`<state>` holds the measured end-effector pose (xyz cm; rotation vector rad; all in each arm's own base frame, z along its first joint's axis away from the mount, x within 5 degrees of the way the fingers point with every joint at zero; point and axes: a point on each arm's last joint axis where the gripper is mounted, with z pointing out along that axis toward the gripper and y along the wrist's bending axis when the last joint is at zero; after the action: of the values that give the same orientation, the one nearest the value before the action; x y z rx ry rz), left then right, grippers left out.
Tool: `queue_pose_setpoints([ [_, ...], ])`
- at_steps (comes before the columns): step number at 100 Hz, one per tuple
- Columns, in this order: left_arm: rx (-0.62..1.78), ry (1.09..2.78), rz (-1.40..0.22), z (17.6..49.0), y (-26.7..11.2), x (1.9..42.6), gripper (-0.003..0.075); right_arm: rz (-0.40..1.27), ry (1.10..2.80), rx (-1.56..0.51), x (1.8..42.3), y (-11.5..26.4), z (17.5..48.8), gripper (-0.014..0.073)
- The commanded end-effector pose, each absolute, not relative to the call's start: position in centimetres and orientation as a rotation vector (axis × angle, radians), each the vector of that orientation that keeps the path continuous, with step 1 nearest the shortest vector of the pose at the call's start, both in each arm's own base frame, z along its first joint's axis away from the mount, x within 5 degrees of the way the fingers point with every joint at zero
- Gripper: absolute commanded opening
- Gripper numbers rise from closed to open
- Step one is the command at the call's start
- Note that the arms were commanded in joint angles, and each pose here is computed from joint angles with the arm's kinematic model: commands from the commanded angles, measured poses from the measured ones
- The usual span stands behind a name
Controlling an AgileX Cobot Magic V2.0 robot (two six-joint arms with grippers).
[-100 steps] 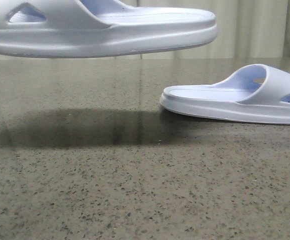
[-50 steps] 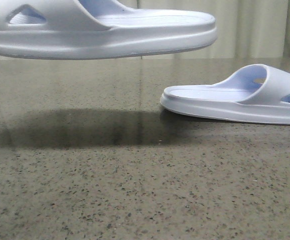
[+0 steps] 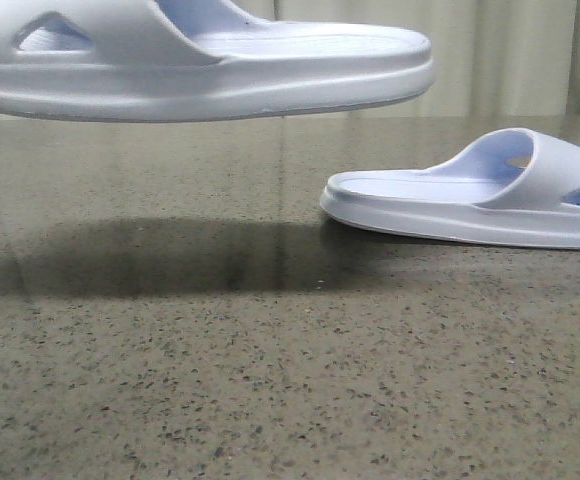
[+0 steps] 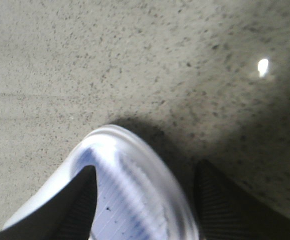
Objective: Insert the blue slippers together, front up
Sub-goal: 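Grasp the other slipper by its toe with the right gripper and lift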
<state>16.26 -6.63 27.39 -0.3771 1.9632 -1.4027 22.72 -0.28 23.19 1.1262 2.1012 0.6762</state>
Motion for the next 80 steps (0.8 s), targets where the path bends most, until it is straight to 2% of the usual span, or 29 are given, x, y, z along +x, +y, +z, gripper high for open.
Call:
queue_pose_setpoints([
  [1,-0.375,1.893,-1.478,28.8,-6.7,16.3,0.0015,0.678,2.116,1.094,23.3,0.2,23.2,0.037],
  [31,-0.375,1.893,-1.478,28.8,-6.7,16.3,0.0015,0.661,2.18,1.12,24.0,0.5,21.6,0.0359],
  [36,-0.375,1.893,-1.478,28.8,-6.7,16.3,0.0015,0.661,2.188,1.122,24.0,0.5,21.5,0.0322],
  [58,-0.375,1.893,-1.478,28.8,-6.7,16.3,0.0015,0.652,2.199,1.11,24.0,0.6,21.4,0.0056],
  [80,-0.376,1.893,-1.476,28.8,-6.7,16.3,0.0015,0.625,2.21,1.081,23.9,0.5,21.3,-0.0063],
])
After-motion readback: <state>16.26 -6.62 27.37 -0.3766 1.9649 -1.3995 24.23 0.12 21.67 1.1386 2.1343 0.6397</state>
